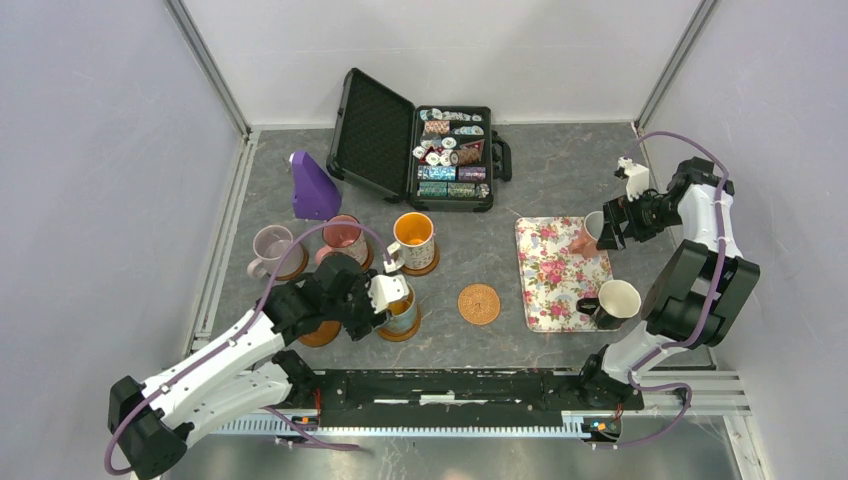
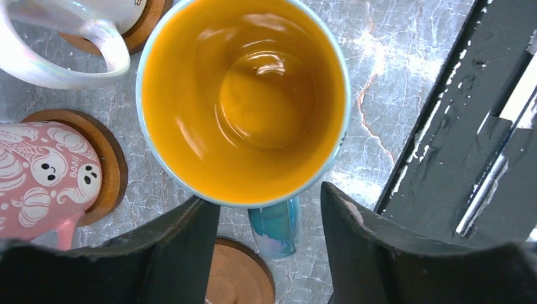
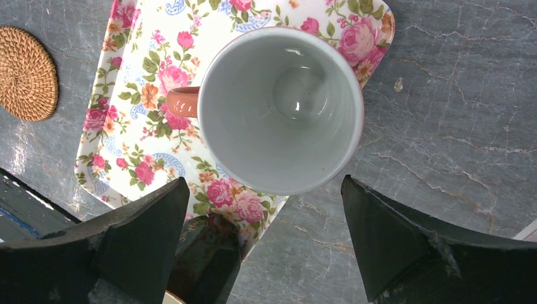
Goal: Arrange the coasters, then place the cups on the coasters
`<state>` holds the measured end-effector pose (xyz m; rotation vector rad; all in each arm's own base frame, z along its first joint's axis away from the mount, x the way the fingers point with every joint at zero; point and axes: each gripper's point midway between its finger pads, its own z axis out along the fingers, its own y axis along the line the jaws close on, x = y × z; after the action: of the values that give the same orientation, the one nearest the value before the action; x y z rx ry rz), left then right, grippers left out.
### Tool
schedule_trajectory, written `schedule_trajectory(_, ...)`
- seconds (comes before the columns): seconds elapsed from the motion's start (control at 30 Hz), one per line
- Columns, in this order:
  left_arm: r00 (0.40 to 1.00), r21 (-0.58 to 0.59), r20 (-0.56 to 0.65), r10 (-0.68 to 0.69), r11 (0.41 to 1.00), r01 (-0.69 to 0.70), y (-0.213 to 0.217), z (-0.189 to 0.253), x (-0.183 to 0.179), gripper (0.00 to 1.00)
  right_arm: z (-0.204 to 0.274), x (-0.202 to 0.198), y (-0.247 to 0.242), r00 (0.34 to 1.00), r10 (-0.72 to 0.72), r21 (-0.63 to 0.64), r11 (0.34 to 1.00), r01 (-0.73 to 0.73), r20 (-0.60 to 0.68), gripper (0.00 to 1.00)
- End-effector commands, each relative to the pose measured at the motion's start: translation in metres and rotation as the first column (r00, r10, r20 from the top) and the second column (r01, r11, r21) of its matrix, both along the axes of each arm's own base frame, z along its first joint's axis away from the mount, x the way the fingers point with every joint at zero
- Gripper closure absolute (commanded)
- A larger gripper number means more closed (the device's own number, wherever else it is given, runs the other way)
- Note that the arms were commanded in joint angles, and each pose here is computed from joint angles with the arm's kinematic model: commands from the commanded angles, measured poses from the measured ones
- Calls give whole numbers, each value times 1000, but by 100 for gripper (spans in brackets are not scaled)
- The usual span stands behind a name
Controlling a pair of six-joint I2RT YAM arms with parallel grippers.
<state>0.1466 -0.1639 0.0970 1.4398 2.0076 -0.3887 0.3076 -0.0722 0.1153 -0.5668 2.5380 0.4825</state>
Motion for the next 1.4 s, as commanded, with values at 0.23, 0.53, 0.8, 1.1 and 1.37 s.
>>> schedule_trajectory(0.23, 978, 36, 40, -207, 978, 205, 8, 55, -19, 22, 11, 8, -7, 999, 44, -40, 998, -43, 30, 2)
schedule_trajectory(0.53, 986, -14, -27, -163, 987, 162, -54, 127, 33, 17, 38, 9, -15, 994, 101, -100, 990, -96, 42, 2)
schedule_trajectory(0.8, 985, -85, -97, -146, 987, 138, -158, 152, 103, 15, 43, 19, -38, 999, 40, -194, 981, -33, 35, 2)
schedule_trajectory(1.1, 980, -138, -53, -191, 974, 182, -264, 132, 161, 17, 57, 76, -43, 997, 11, -87, 996, -4, 81, 2)
schedule_trajectory(1.37, 973, -155, -49, -226, 964, 217, -289, 106, 174, 17, 52, 108, -90, 984, 59, -321, 947, -2, 168, 13)
